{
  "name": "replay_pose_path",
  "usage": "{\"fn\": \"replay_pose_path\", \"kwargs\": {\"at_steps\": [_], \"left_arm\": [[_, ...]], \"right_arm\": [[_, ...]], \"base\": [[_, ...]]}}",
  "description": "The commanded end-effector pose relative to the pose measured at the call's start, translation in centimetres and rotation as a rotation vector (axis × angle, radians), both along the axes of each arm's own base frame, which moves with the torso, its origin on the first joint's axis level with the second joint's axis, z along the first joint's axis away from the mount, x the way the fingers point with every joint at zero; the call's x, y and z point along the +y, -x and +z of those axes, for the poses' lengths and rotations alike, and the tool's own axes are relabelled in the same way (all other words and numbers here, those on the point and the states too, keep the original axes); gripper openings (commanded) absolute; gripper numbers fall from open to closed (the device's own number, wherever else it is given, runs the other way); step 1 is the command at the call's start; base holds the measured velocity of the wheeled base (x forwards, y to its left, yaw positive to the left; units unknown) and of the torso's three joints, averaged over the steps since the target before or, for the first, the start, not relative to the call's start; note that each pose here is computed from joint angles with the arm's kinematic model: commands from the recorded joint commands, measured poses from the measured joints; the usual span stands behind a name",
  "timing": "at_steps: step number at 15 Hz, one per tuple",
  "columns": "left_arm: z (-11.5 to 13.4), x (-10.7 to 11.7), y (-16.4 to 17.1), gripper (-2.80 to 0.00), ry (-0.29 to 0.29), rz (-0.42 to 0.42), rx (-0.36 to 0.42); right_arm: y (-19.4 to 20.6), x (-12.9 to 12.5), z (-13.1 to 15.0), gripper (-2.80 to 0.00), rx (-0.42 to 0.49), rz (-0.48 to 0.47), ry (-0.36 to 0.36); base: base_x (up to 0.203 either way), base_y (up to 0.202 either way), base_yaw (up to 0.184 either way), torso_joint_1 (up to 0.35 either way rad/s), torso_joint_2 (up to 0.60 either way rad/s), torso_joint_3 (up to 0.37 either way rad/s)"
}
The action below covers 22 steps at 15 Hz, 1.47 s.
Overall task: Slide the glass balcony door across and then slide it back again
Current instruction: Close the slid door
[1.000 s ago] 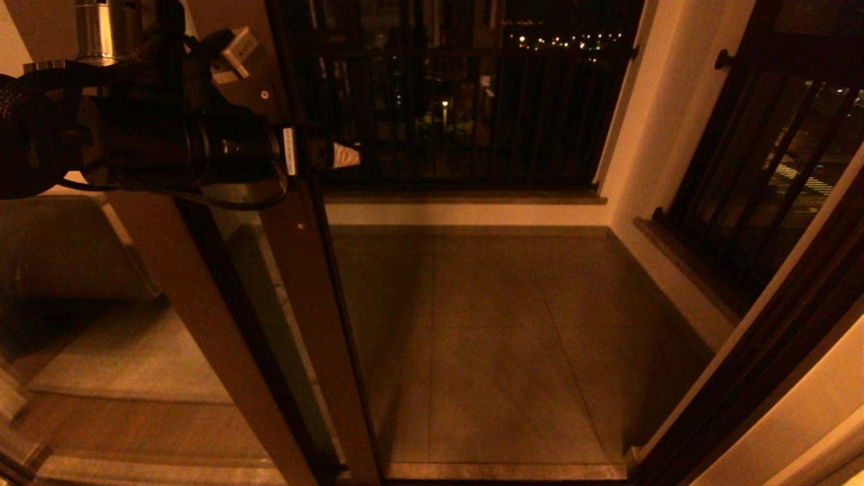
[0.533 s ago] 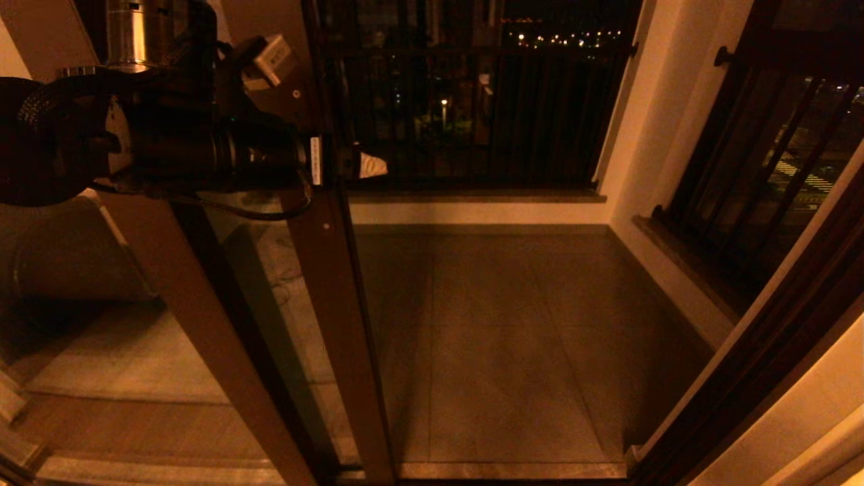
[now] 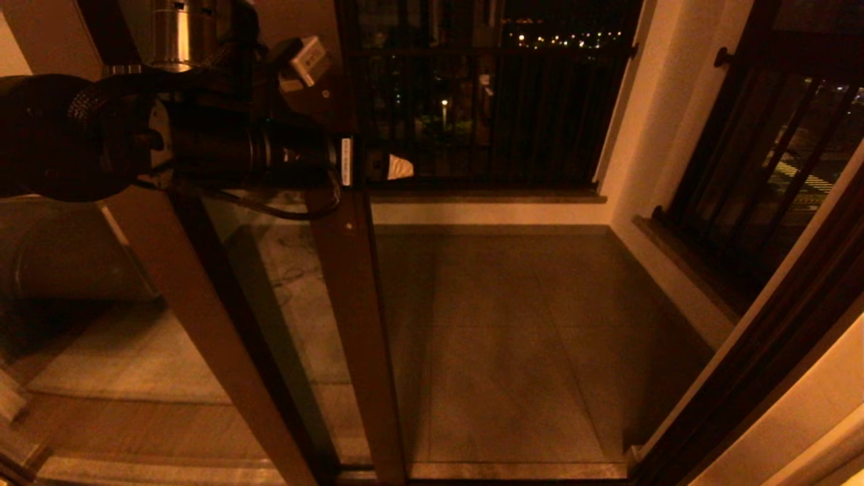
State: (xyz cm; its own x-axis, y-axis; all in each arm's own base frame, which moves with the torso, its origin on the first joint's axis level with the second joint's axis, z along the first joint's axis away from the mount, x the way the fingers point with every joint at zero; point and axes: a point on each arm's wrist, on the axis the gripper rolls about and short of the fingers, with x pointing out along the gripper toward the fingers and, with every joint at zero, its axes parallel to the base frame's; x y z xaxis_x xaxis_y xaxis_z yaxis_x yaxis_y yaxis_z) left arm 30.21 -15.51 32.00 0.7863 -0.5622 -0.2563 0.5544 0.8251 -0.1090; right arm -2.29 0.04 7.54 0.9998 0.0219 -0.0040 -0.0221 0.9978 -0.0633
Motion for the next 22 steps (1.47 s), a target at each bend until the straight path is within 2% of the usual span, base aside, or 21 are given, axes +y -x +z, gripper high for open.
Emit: {"fn": "replay_pose_path", "kwargs": {"at_steps": [1,6,22], "left_arm": [[-0.8,-0.7,-0.8,0.0,-0.008,-0.007,0.015],[-0.6,-2.4,-1.7,0.0,0.026,-0.038,-0.047],[-1.4,-6.2,-0.9,0.0,0.025,-0.12,-0.045]], "right_arm": [[0.0,0.0,0.0,-2.8,0.0,0.001,0.001],[0.0,0.0,0.0,-2.8,0.002,0.001,0.001],[0.0,0.0,0.0,-2.8,0.001,0.001,0.0]], "base": [[0.0,0.0,0.0,0.0,0.0,0.0],[0.0,0.0,0.0,0.0,0.0,0.0],[0.0,0.0,0.0,0.0,0.0,0.0]]}}
